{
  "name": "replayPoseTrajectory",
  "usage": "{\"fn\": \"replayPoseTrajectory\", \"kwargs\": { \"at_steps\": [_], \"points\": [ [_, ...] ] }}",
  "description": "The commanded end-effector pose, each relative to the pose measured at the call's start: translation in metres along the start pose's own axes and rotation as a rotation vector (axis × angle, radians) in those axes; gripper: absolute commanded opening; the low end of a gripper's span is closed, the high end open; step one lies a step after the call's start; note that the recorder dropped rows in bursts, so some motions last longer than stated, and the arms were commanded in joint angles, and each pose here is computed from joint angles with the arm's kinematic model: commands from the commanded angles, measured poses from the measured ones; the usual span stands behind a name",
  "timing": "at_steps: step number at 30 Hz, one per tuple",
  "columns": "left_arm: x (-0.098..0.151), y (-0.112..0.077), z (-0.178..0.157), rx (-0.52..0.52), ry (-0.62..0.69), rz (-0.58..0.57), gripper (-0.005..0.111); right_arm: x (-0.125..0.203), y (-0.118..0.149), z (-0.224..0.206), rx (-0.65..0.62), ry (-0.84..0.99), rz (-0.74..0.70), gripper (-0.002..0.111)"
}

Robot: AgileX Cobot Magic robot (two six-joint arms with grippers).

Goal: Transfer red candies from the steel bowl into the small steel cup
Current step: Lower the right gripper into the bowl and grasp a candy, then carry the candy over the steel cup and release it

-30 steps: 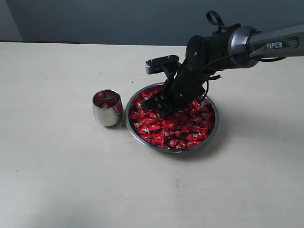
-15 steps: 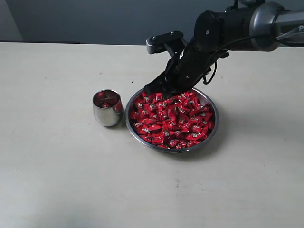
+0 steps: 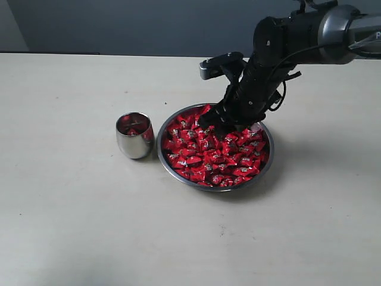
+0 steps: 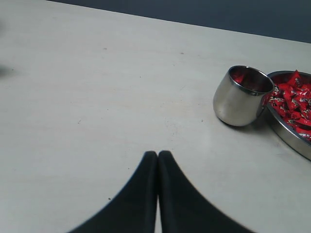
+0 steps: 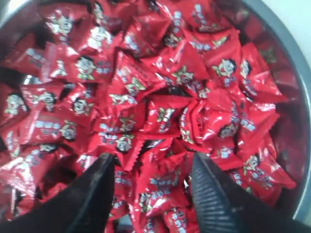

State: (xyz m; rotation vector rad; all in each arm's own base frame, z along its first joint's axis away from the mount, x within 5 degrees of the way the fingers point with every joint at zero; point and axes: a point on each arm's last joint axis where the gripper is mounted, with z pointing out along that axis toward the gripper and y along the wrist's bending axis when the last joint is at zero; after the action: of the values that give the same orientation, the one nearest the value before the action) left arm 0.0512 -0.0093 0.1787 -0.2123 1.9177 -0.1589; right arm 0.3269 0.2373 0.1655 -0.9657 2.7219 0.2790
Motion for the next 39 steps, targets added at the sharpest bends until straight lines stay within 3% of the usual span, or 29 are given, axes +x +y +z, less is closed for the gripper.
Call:
{"fn": "replayPoseTrajectory", "kwargs": {
  "at_steps": [1,5,11,14,26,29,34,39],
  "points": [
    [0.000,0.000,0.000,-0.002,-0.006,-0.002,0.000,0.003,-0.011,0.010,0.000,0.035,0.043,0.039],
    [0.000,0.000,0.000,-0.002,-0.006,-0.002,0.000,0.006,-0.011,0.024,-0.034,0.063,0.090,0.028],
    [0.000,0.000,0.000,-0.002,-0.006,-0.002,0.000,0.006,-0.009,0.033,-0.067,0.066,0.135,0.023],
    [0.000,0.000,0.000,-0.002,-0.006,-0.002,0.000,0.005,-0.010,0.029,-0.058,0.056,0.122,-0.001],
    [0.000,0.000,0.000,-0.003,-0.010,-0.002,0.000,-0.009,-0.005,-0.038,-0.021,-0.131,0.070,-0.001],
    [0.000,0.000,0.000,-0.003,-0.010,-0.002,0.000,-0.016,0.003,-0.053,-0.081,-0.198,0.067,-0.001],
    [0.000,0.000,0.000,-0.003,-0.010,-0.002,0.000,-0.040,0.030,-0.066,-0.218,-0.260,0.030,-0.001],
    [0.000,0.000,0.000,-0.003,-0.010,-0.002,0.000,-0.063,0.070,-0.057,-0.273,-0.275,-0.082,-0.001]
  ]
}}
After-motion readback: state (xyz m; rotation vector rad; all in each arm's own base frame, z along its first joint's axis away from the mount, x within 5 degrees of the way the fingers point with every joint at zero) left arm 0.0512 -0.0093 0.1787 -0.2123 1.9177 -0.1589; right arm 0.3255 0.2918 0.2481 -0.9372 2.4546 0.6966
